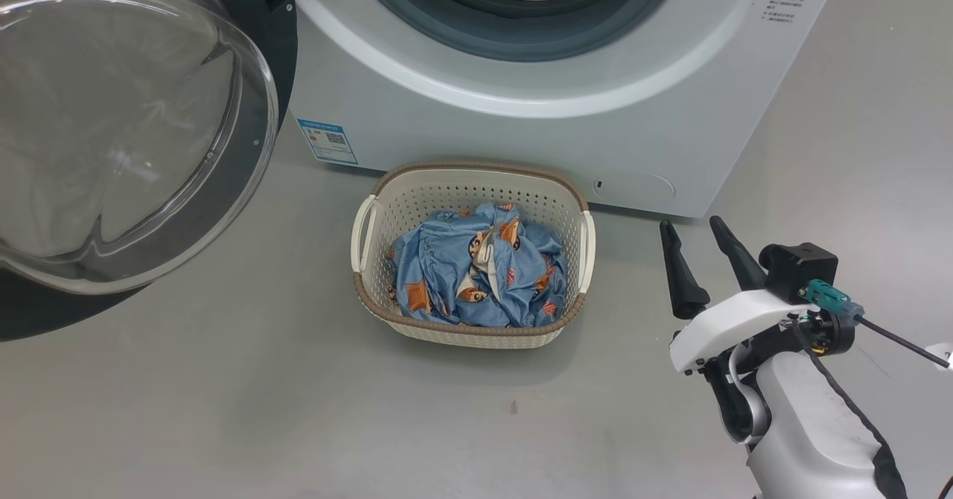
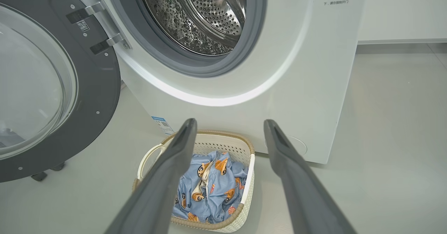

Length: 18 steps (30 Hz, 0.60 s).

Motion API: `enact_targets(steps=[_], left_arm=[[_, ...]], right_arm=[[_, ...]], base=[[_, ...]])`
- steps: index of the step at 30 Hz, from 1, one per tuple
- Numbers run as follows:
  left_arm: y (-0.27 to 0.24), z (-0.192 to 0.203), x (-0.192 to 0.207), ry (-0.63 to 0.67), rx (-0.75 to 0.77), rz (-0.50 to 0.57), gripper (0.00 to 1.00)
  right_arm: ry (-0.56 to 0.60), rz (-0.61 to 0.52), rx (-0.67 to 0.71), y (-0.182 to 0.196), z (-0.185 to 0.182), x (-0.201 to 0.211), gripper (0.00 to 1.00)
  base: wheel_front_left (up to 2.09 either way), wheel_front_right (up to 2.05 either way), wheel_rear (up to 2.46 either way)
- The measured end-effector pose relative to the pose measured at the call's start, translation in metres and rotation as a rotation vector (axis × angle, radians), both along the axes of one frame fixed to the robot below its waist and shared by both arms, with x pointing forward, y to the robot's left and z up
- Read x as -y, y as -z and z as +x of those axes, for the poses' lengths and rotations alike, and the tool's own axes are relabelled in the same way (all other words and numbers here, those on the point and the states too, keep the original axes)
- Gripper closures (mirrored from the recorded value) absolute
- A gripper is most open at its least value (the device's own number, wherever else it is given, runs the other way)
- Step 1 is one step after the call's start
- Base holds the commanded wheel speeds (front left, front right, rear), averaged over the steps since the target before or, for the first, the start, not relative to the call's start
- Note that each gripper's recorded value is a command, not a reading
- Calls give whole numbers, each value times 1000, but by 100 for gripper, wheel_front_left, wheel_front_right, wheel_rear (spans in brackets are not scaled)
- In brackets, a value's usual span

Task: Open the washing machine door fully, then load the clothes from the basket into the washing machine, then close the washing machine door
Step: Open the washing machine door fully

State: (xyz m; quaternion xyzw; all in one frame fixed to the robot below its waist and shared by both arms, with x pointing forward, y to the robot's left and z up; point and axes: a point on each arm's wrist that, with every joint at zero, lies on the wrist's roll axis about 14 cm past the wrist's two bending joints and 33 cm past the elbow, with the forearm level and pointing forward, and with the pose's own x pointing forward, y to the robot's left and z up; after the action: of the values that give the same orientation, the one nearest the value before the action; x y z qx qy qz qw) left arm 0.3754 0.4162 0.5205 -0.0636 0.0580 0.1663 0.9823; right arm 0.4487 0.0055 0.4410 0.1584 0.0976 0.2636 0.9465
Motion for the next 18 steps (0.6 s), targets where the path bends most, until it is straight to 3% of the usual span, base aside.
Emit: enact_targets(steps=[1,2,18], left_arm=[[0,0,2,5,8,0,4],[0,-1,5,10,15,-2,0],[-1,-13,29,42,116,-47,0]], right_arm=[[-1,0,1,0,0,0,0],[-2,1,2,-1,0,-1,0],[-5,3,33,-13,-3,-1,0]], base=[[0,0,0],[0,0,0],[0,0,0]])
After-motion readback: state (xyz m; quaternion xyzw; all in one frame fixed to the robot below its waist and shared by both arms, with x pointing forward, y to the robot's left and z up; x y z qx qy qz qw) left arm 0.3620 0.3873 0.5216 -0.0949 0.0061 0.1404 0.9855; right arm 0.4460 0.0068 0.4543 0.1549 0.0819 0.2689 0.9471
